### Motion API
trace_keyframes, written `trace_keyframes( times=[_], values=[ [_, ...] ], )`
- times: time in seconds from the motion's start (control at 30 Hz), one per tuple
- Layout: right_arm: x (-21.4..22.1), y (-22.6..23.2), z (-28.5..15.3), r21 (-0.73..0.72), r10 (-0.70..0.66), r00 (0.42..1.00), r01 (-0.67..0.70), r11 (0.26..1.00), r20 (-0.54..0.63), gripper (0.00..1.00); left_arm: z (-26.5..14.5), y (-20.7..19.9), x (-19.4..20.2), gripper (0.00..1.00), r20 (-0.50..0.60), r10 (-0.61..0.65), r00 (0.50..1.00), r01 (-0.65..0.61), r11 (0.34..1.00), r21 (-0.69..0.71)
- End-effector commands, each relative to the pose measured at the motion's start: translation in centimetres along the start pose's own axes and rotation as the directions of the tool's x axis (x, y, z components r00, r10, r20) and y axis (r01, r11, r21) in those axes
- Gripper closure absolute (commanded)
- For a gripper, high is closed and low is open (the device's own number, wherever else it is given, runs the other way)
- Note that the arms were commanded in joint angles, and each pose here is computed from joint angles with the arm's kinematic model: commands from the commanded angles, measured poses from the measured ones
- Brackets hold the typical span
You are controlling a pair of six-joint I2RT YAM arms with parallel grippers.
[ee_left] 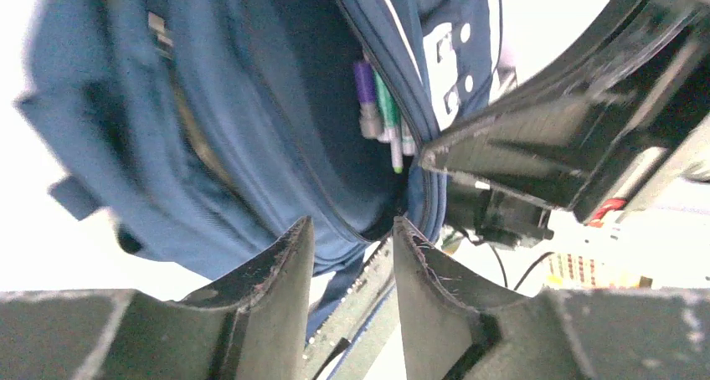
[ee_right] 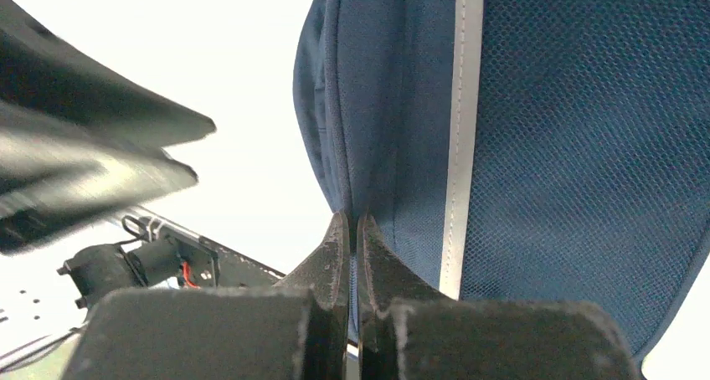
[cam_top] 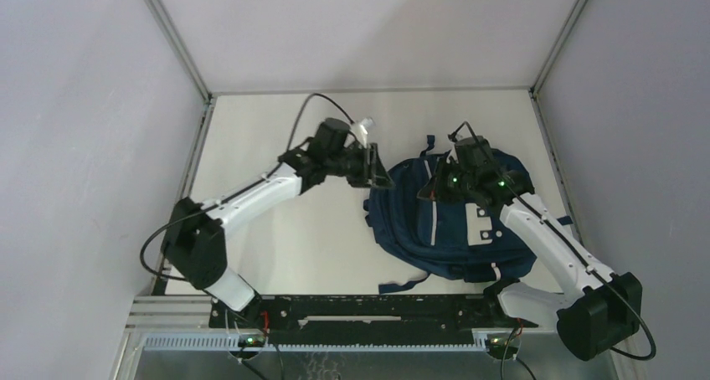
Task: Pack the student bag
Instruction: Place the stationery in the student bag, then adjust the student bag at the center of the board.
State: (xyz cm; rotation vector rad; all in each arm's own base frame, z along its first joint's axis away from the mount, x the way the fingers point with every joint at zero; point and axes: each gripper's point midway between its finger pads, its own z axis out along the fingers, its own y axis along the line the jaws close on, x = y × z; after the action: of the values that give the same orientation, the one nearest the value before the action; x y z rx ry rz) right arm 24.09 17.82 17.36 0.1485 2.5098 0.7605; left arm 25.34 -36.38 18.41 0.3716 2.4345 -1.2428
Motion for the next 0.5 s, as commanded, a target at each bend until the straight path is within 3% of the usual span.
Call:
trace_keyframes(
  times=[0.0, 0.07, 0.2, 0.33, 0.4, 0.47],
  values=[
    [0.2, 3.4, -0.7, -0.088, -0.105, 0.994, 0.105, 0.991, 0.007, 1.00, -4.4, 2.1, -3.6, 0.55, 0.124, 0.010, 0.992, -0.005, 0.999, -0.041],
    [2.4, 4.7, 0.3, -0.121, -0.183, 0.980, 0.173, 0.977, -0.080, 0.98, -5.1, 3.2, -4.4, 0.55, 0.134, -0.013, 0.991, 0.022, 0.998, -0.065],
    [3.1, 1.8, 1.5, 0.188, -0.257, 0.954, 0.283, 0.940, -0.152, 0.75, -5.7, 4.6, -4.7, 0.50, 0.127, -0.035, 0.991, 0.048, 0.993, -0.106],
    [0.0, 0.5, -1.6, 0.284, -0.234, 0.972, 0.220, 0.933, 0.016, 0.27, -5.3, 5.3, -5.6, 0.44, 0.131, -0.022, 0.991, 0.041, 0.989, -0.142],
    [-1.2, -0.5, -3.4, 0.297, -0.187, 0.978, 0.152, 0.943, 0.093, 0.15, -4.1, 6.1, -5.6, 0.44, 0.093, -0.037, 0.995, 0.051, 0.986, -0.159],
    [-2.1, -2.5, -5.3, 0.326, -0.124, 0.978, 0.063, 0.943, 0.169, 0.14, -2.9, 6.8, -5.8, 0.44, 0.072, -0.042, 0.997, 0.054, 0.983, -0.174]
  ],
)
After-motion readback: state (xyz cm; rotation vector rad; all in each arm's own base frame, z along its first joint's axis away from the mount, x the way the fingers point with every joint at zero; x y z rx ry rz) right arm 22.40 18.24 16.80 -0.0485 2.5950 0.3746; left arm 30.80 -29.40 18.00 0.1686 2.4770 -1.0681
